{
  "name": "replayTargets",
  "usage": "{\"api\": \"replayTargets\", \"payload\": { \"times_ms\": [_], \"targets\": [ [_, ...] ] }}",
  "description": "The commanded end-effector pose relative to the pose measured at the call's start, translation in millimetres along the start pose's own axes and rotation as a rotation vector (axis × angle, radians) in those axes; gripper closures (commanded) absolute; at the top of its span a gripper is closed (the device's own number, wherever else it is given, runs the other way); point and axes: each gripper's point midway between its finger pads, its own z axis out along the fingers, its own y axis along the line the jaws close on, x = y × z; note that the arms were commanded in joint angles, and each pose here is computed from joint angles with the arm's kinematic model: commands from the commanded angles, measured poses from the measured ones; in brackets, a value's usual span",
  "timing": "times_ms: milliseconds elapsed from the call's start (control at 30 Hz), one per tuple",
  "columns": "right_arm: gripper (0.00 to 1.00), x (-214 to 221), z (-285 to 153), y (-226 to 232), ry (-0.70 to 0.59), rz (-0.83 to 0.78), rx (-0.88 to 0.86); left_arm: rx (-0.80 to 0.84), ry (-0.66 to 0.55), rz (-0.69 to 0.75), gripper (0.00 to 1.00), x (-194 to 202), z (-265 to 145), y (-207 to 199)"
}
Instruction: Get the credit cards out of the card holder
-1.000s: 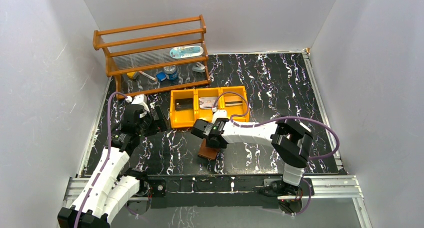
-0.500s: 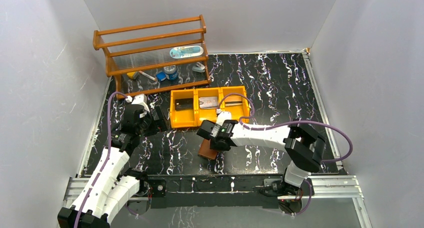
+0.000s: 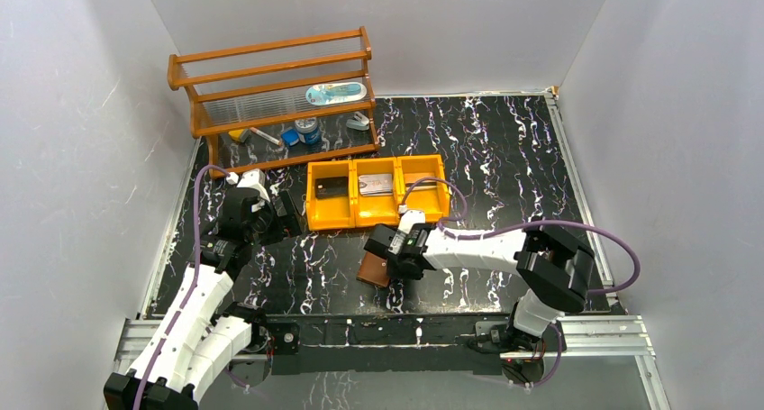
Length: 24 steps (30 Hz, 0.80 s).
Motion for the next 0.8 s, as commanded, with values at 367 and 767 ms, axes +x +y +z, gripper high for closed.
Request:
{"api": "replayTargets", "payload": {
  "times_ms": [367, 767],
  "targets": [
    [0.7, -31.9, 0.5, 24.1, -0.029, 0.147, -0.237, 0.033, -0.009, 0.01, 0.03, -7.6, -5.1, -8.7],
    [0.84, -24.8, 2.1, -2.7, -0.035, 0.141, -0.172, 0.035, -0.01, 0.011, 0.03, -7.9, -5.3, -9.2]
  ]
}}
